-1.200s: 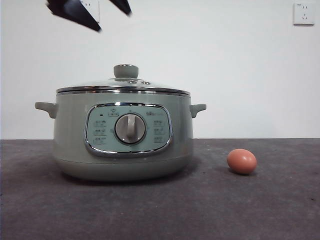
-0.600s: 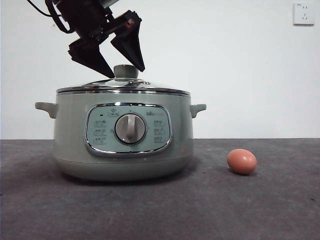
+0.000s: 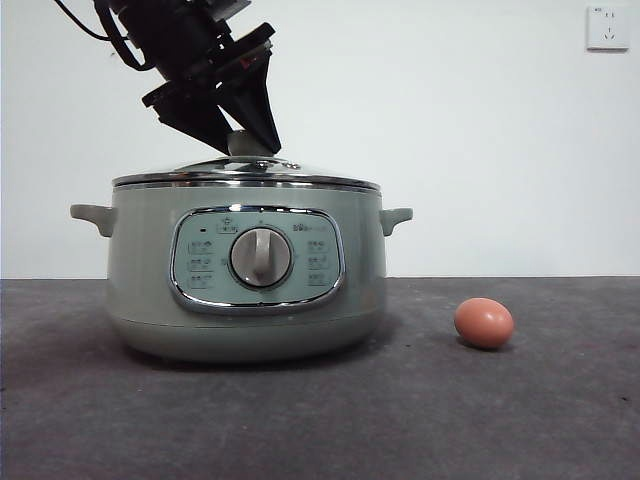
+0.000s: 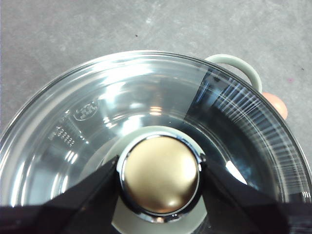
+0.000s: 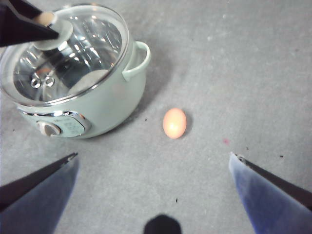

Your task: Pick up the egg,open the lid,put the egg in the pot,close the lid

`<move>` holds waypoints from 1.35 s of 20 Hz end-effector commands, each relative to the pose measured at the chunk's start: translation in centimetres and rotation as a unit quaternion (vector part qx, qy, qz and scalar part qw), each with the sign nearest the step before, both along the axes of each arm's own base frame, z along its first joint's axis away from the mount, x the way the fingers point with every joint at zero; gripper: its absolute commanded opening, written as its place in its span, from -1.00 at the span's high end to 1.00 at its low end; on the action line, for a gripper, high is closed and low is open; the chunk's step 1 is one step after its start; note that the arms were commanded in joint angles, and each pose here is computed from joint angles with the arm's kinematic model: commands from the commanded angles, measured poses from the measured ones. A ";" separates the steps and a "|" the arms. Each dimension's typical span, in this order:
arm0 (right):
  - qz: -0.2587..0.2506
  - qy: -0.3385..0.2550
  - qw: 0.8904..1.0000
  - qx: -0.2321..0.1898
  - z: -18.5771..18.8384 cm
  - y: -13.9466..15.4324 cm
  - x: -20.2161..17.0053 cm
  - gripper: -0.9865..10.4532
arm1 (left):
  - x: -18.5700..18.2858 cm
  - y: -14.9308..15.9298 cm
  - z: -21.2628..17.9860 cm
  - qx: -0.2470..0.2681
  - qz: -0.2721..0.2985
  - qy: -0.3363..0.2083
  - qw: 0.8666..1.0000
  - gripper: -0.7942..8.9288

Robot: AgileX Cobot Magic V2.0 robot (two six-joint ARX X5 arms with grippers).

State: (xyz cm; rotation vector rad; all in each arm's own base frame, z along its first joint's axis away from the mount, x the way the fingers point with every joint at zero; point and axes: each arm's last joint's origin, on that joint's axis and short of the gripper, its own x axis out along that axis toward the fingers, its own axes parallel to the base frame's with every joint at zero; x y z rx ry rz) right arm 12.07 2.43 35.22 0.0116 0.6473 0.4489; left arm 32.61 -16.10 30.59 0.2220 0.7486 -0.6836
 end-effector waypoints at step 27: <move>0.012 0.076 0.997 -0.008 -3.4 1.6 8.4 -0.21 | -15.0 7.7 16.3 -0.094 0.041 -0.203 0.974 0.85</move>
